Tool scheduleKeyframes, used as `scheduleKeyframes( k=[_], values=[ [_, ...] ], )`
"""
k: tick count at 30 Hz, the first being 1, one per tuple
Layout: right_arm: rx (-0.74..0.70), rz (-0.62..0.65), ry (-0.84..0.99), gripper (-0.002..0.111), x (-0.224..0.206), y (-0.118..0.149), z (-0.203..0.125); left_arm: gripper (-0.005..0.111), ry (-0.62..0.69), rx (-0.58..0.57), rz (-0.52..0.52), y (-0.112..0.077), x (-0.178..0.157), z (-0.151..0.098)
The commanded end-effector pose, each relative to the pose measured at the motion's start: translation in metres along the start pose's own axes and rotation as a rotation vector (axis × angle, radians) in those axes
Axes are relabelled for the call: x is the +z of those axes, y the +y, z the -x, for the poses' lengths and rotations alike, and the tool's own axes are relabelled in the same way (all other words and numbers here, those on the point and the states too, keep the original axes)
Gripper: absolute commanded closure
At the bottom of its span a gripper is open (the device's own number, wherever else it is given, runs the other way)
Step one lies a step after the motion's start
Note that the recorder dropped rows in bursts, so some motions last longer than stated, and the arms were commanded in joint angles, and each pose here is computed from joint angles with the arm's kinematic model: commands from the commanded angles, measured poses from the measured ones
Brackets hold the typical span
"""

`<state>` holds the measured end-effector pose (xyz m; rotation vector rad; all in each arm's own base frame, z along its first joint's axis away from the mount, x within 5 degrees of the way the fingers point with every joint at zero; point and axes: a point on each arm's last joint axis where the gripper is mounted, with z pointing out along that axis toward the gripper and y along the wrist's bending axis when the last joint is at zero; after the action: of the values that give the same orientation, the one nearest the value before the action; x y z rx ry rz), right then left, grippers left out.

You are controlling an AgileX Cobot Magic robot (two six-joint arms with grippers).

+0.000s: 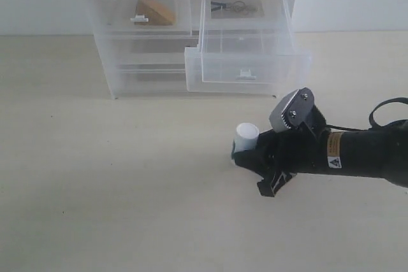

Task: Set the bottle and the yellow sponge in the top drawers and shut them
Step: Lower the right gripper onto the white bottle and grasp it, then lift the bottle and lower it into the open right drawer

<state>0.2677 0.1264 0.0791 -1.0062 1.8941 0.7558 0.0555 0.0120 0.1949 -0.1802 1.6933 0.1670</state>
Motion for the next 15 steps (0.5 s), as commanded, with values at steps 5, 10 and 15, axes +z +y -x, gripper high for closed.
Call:
scheduleKeyframes(
  k=[5, 10, 15],
  values=[
    [-0.229, 0.454, -0.162, 0.108, -0.04, 0.055, 0.061, 0.103, 0.003, -0.016, -0.004, 0.0, 0.001, -0.001],
    [-0.474, 0.36, -0.345, 0.108, -0.086, 0.105, 0.136, 0.103, 0.003, -0.016, -0.004, 0.0, 0.001, -0.001],
    [-0.786, -0.197, -0.244, 0.108, -0.12, 0.115, 0.195, 0.103, 0.003, -0.016, -0.004, 0.0, 0.001, -0.001]
  ],
)
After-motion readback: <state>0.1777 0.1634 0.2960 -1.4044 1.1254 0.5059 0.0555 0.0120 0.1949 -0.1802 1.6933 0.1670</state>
